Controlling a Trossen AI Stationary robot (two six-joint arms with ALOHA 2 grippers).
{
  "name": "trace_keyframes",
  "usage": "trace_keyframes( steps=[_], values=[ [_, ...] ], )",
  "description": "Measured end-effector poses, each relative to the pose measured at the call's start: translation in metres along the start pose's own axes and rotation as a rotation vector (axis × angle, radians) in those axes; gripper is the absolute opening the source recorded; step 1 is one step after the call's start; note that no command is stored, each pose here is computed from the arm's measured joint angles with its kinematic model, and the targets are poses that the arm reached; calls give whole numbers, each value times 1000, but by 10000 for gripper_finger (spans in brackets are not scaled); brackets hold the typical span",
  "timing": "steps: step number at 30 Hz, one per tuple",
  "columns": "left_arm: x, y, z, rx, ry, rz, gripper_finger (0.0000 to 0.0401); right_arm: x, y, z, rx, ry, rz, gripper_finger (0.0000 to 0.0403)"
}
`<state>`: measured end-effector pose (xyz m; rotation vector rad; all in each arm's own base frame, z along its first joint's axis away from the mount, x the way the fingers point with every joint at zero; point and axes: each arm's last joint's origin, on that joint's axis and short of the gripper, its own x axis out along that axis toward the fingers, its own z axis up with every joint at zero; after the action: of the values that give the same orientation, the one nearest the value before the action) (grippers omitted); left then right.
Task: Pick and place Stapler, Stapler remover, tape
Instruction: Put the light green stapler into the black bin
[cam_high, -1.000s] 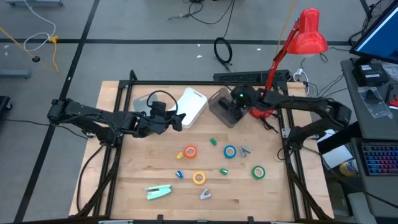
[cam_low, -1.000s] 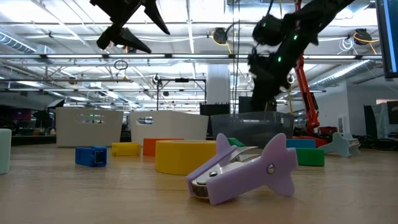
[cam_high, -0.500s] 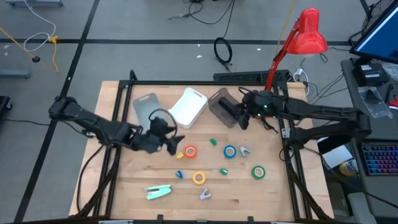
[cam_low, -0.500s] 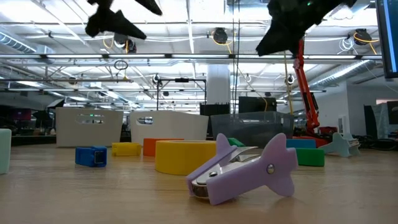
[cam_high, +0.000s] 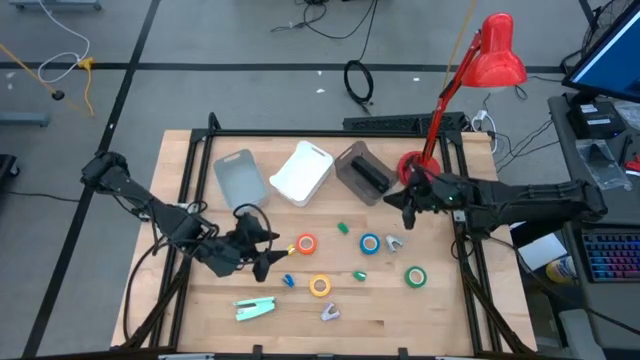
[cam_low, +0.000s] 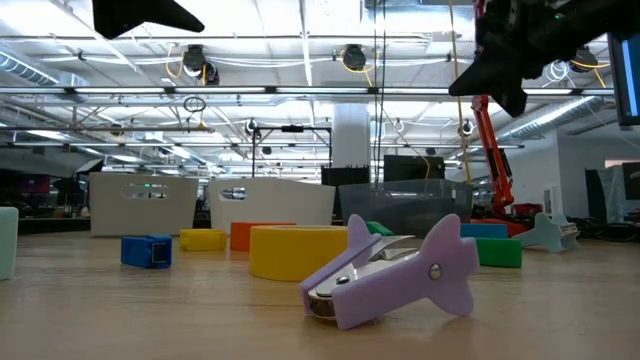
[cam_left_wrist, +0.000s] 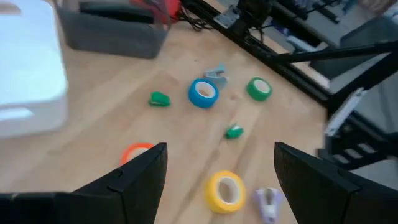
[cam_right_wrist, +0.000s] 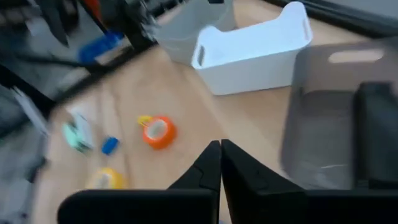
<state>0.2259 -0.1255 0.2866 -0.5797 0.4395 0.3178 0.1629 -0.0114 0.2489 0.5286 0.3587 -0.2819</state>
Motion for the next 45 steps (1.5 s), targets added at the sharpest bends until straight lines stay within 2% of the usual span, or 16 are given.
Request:
trace_keyframes(
  steps=[3,7,13,19,28,32,37,45],
  values=[
    [0,-4,-2,-32,102,-86,294,-1,-5,-12,70,-75,70,10],
    [0,-5,-12,-83,349,-178,294,-1,-11,-25,141,-190,161,6],
    [-7,9,-34,-80,597,-33,294,1,-20,-40,211,-319,266,2],
    [-8,17,-49,-28,676,103,294,2,-25,-48,266,-342,334,1],
    [22,16,-90,22,879,226,294,2,-25,-49,264,-342,334,4],
    [29,17,-102,29,958,250,294,2,-25,-49,264,-343,333,4],
    [30,12,-112,59,974,221,294,2,-24,-49,258,-328,352,4],
    [35,15,-128,101,1024,272,294,2,-24,-49,257,-328,352,4]
  ],
)
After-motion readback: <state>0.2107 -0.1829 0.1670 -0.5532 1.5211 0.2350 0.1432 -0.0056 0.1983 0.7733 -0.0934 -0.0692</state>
